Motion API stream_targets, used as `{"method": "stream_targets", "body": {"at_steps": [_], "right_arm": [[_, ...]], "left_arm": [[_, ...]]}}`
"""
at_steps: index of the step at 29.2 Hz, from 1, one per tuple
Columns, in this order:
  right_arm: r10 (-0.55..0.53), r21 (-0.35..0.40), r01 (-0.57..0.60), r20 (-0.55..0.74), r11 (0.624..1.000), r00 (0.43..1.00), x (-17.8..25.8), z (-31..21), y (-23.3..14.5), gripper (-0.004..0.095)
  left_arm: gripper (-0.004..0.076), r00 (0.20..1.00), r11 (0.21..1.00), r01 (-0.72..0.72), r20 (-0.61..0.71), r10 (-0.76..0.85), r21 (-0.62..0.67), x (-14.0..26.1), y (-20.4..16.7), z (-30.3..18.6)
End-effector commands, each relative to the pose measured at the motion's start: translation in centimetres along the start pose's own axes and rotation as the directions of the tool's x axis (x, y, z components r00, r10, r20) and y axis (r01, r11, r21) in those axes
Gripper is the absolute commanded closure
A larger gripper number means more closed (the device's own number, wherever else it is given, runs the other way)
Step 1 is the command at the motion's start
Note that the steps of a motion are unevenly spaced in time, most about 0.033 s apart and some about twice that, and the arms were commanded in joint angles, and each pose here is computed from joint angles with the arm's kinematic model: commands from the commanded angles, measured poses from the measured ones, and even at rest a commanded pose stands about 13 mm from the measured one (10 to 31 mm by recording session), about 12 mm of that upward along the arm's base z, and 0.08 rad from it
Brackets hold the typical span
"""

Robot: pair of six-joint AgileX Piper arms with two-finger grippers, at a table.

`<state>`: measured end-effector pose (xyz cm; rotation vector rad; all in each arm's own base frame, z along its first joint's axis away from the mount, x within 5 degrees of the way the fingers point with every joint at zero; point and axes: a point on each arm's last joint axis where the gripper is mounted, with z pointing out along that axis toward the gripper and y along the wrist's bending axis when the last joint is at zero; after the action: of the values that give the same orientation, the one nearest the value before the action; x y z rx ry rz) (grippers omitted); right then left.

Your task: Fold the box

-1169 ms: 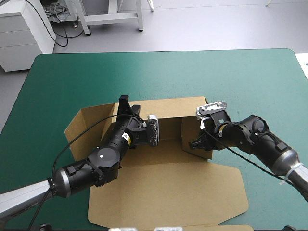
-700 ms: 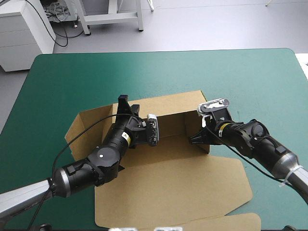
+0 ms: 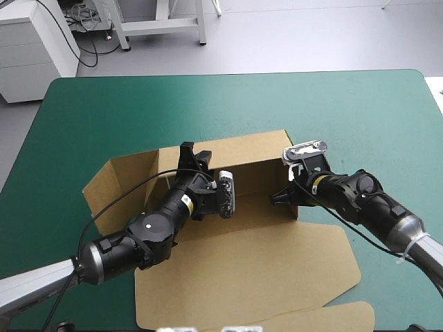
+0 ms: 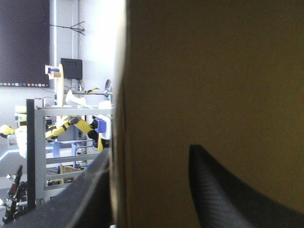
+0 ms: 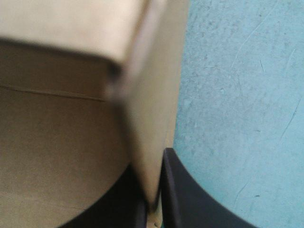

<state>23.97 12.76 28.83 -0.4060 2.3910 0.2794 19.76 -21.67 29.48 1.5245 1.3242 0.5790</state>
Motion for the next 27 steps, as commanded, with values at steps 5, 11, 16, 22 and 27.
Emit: {"method": "stream_targets", "body": {"at_steps": [5, 11, 16, 22, 27], "right_arm": [[0.057, -0.032, -0.055, 0.063, 0.998, 0.996, -1.7, 1.5, 0.5, 0.0924], [0.037, -0.014, -0.037, 0.038, 0.999, 0.999, -2.5, 2.8, 0.5, 0.0924], [0.029, -0.006, -0.028, 0.041, 1.0, 0.999, -2.9, 2.7, 0.4, 0.0924], [0.044, 0.033, -0.042, -0.048, 0.999, 0.998, -2.9, 2.1, -0.3, 0.0924], [0.082, 0.092, -0.073, -0.096, 0.993, 0.992, -4.7, 0.2, -2.2, 0.0924]], "left_arm": [[0.0345, 0.999, 0.99, -0.034, -0.013, 0.033, -0.136, -1.6, 1.2, -2.2], [0.0346, 0.999, 0.981, -0.024, -0.045, 0.016, -0.194, -2.9, 0.6, -3.8], [0.0345, 0.999, 0.973, -0.018, -0.054, 0.006, -0.229, -3.2, 0.9, -5.1], [0.0346, 0.999, 0.965, 0.038, -0.019, -0.044, -0.26, -2.6, 2.1, -6.8], [0.0346, 0.988, 0.966, 0.152, 0.017, -0.151, -0.211, -2.6, 3.5, -8.1]]}}
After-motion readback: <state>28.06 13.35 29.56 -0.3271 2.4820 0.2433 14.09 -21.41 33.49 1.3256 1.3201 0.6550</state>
